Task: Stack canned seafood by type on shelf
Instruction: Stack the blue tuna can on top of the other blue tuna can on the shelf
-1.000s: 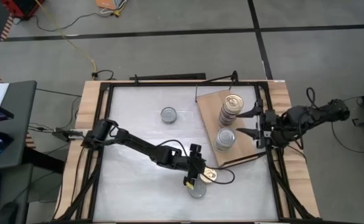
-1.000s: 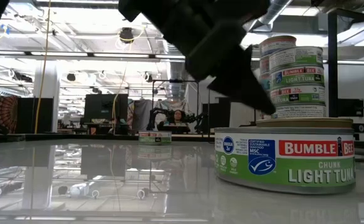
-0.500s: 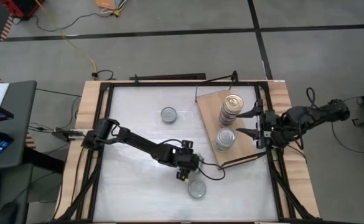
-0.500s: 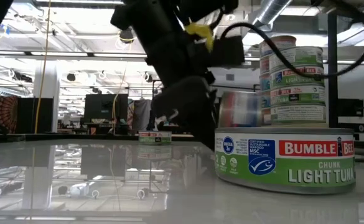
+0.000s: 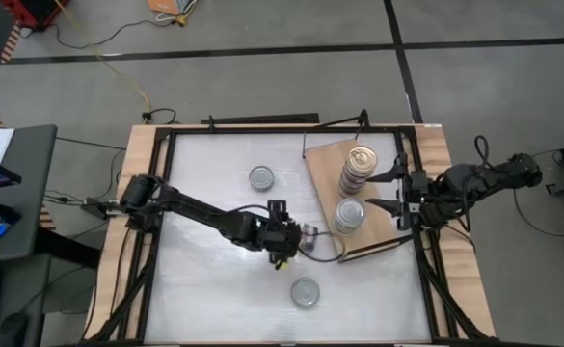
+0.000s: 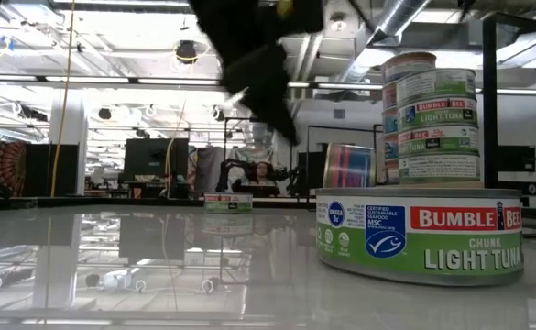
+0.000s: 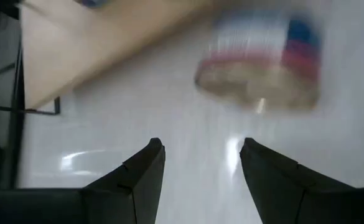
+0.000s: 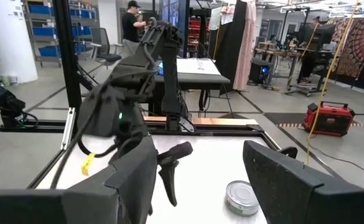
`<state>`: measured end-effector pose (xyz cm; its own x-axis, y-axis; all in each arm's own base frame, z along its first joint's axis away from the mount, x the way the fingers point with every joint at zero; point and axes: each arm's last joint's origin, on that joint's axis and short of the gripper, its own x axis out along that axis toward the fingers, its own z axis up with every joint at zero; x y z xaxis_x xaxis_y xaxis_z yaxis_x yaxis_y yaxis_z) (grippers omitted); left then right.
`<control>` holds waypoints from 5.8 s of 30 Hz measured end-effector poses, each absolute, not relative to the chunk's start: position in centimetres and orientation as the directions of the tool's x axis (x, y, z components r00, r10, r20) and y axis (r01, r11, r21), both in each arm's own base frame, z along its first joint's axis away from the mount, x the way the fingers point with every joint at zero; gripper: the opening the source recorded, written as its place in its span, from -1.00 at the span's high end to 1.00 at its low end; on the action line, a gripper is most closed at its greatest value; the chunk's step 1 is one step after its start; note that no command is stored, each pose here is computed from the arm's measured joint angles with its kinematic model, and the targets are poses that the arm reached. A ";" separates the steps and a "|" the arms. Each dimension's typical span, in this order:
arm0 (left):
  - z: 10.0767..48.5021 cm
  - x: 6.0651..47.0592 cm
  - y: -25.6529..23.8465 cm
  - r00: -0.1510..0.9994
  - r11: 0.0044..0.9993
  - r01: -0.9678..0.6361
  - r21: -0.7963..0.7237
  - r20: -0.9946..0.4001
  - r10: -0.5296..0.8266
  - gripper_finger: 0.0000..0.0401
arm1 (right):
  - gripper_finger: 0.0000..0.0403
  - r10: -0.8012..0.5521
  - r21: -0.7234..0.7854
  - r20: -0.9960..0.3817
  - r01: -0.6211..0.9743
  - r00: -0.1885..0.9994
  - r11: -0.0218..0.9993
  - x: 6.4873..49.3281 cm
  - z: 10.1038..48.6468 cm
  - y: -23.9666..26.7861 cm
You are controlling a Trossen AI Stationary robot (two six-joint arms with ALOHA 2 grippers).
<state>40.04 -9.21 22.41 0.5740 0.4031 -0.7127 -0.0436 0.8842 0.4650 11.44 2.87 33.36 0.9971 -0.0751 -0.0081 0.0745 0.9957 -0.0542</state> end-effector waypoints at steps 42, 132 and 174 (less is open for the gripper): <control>16.7 42.4 -10.4 0.770 0.863 -0.493 -0.108 -0.517 0.374 -0.69 | -0.35 -0.039 -0.028 -0.020 0.038 0.999 0.999 11.5 33.3 3.3; 15.6 30.2 1.8 0.535 0.779 -0.605 -0.164 -0.809 0.245 1.00 | -0.35 -0.039 -0.033 -0.013 0.039 0.999 0.999 11.5 33.3 3.3; 17.5 30.9 -6.3 0.585 0.721 -0.692 -0.031 -0.609 0.536 -0.45 | -0.35 -0.038 -0.036 -0.007 0.037 0.999 0.999 11.9 33.4 3.5</control>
